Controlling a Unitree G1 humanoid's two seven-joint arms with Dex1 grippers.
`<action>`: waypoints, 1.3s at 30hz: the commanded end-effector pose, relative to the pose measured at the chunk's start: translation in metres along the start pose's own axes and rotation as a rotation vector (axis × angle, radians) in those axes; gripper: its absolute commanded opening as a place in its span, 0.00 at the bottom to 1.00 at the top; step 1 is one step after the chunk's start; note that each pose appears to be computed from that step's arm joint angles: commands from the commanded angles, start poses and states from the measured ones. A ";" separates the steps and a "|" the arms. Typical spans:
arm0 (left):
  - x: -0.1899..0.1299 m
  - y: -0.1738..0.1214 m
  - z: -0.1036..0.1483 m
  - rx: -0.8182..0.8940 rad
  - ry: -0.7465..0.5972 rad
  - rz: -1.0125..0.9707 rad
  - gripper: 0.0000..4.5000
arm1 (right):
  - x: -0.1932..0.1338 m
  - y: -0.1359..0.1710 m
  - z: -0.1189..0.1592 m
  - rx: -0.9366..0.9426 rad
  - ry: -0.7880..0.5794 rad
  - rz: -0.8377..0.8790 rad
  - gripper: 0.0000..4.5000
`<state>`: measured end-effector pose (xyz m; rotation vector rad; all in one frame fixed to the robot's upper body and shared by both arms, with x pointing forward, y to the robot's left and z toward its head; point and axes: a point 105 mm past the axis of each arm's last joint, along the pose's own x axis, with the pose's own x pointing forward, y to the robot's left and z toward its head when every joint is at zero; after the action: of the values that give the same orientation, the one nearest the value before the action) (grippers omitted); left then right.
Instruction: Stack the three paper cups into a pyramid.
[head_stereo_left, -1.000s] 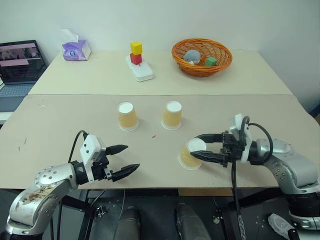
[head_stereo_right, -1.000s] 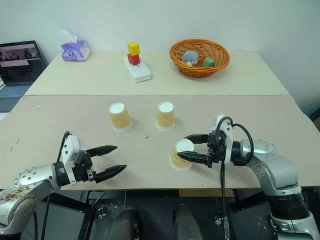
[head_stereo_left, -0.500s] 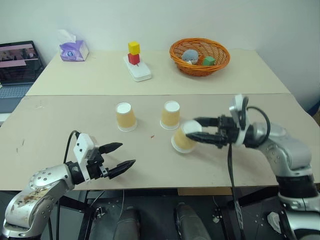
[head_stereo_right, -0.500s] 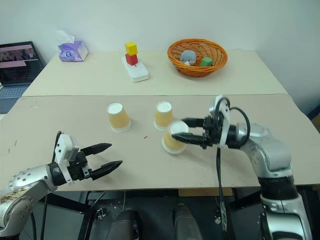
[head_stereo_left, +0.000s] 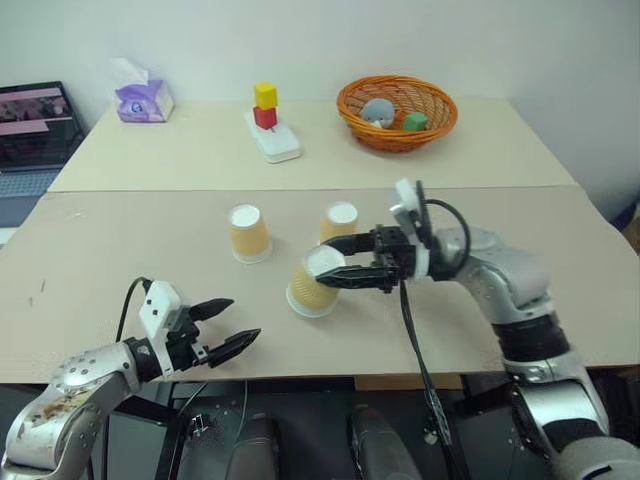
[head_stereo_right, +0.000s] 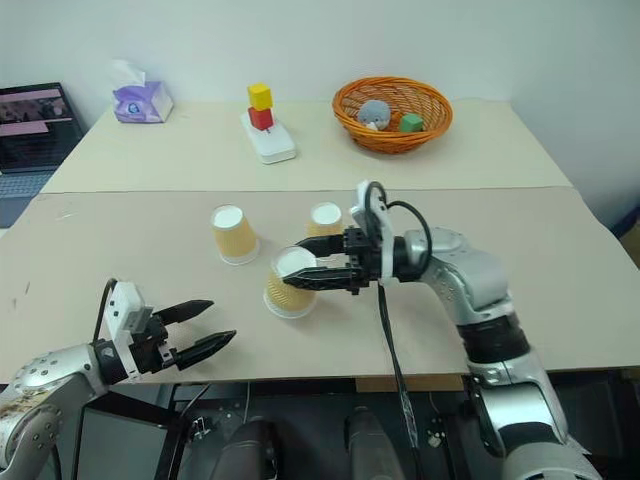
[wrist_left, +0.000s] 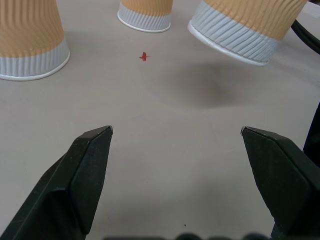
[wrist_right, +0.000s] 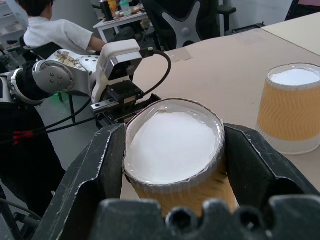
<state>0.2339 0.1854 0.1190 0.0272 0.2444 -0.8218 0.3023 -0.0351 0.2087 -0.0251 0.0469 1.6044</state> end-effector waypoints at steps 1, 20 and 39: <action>-0.004 -0.003 0.012 0.058 -0.041 0.018 0.97 | 0.013 -0.011 0.017 -0.080 -0.028 0.021 0.60; -0.005 -0.010 0.012 0.065 -0.055 0.041 0.97 | 0.047 -0.037 -0.003 -0.089 0.002 0.005 0.60; 0.003 -0.008 0.014 0.064 -0.073 0.029 0.97 | 0.031 -0.044 0.001 -0.051 0.013 -0.023 0.99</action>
<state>0.2317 0.1771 0.1262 0.0416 0.1872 -0.7970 0.3484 0.0017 0.1828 -0.0804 0.0960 1.5581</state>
